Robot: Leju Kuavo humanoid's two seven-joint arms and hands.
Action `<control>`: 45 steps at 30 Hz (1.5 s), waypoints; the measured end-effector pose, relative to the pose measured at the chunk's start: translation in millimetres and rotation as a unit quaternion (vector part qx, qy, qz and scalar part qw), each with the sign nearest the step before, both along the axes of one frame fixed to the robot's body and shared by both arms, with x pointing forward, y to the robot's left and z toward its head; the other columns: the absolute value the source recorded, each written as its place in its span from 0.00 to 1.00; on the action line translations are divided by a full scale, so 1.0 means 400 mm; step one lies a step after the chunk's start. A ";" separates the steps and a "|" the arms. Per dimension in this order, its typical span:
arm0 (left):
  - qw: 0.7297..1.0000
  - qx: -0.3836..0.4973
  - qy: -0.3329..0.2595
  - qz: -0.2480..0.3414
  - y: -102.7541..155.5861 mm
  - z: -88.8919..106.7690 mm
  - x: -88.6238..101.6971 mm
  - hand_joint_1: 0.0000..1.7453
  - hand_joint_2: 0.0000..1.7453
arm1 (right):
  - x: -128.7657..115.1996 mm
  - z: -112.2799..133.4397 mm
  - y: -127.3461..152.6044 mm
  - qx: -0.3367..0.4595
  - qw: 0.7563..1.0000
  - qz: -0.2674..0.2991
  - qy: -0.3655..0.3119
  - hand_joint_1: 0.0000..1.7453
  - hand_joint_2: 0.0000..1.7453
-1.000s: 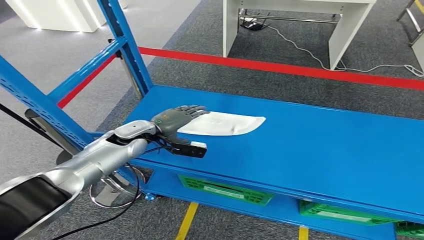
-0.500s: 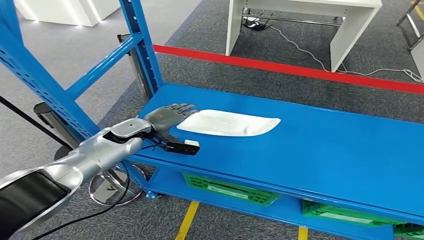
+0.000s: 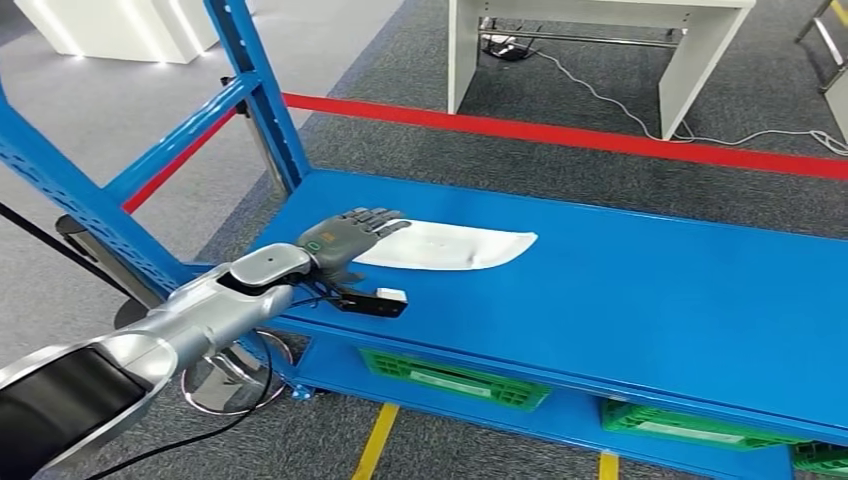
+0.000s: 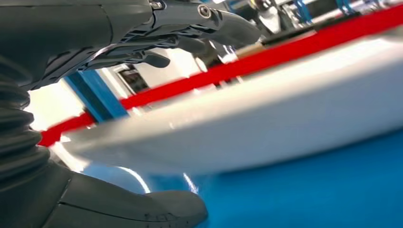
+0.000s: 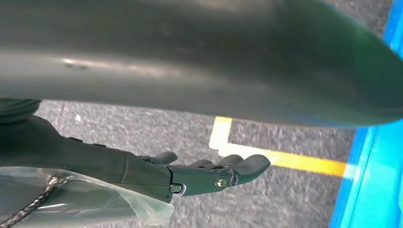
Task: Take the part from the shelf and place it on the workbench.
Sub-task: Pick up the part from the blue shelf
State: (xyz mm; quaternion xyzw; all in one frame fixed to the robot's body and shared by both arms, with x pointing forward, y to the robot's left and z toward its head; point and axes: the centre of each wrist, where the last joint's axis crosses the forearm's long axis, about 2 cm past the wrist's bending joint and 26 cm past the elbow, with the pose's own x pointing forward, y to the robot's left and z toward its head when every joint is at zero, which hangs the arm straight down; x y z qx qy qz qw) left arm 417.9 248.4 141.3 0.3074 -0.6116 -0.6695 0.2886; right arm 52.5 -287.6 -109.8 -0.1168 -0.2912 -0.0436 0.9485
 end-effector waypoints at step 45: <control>0.998 -0.056 0.008 -0.042 -0.151 -0.021 -0.031 1.00 1.00 | -0.003 0.000 -0.005 -0.001 1.000 0.011 0.001 0.00 0.00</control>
